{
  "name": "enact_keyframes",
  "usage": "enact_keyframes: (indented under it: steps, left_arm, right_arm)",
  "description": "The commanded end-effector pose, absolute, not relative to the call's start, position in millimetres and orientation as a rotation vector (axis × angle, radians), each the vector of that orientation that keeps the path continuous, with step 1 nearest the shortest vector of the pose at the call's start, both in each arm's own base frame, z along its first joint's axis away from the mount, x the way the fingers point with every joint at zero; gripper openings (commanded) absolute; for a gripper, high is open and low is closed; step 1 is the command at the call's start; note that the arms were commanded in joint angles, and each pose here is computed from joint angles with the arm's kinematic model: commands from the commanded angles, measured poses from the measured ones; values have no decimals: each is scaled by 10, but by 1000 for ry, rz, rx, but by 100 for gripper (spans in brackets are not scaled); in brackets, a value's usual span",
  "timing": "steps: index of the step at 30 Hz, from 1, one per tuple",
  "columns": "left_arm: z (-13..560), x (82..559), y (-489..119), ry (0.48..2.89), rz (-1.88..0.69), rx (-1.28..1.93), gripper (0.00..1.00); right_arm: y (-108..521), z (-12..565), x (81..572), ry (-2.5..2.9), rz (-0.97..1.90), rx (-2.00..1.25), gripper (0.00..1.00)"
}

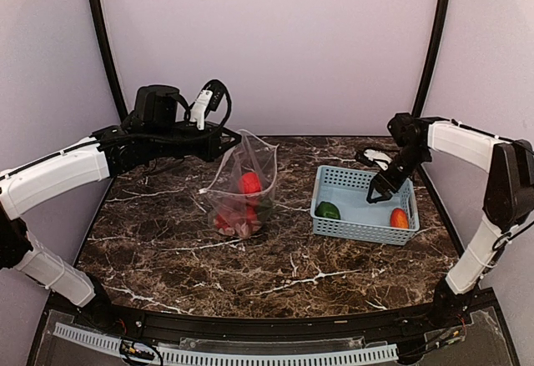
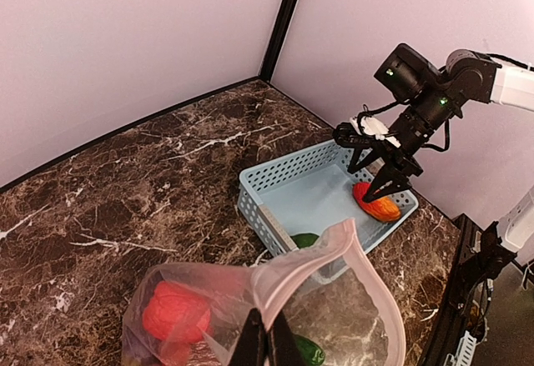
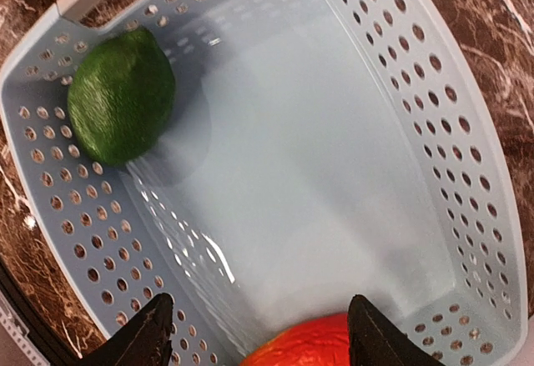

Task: Place the food in the zip-top bag and seal the zipper
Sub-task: Adjust the fake fruit in the bin.

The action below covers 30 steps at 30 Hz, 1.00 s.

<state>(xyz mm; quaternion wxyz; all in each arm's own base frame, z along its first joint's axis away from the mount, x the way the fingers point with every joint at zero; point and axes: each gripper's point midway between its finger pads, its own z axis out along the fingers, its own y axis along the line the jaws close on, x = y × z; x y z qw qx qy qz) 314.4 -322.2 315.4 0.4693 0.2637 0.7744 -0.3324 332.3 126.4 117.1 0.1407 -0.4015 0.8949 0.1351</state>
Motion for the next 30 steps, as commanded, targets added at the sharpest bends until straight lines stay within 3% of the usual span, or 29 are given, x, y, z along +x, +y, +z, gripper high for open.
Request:
enact_keyframes:
  steps: [1, 11, 30]
  left_arm:
    - [3329, 3080, -3182, 1843, -812, 646, 1]
    - [3332, 3021, -3225, 1836, -800, 672, 1]
    - [3285, 2995, -3263, 1837, -775, 698, 1]
  right_arm:
    - [939, 1153, 3166, 2673, 149, -1170, 69]
    - [721, 866, 2817, 2849, 85, -1103, 75]
    - [535, 549, 2608, 2996, 20, -1067, 75]
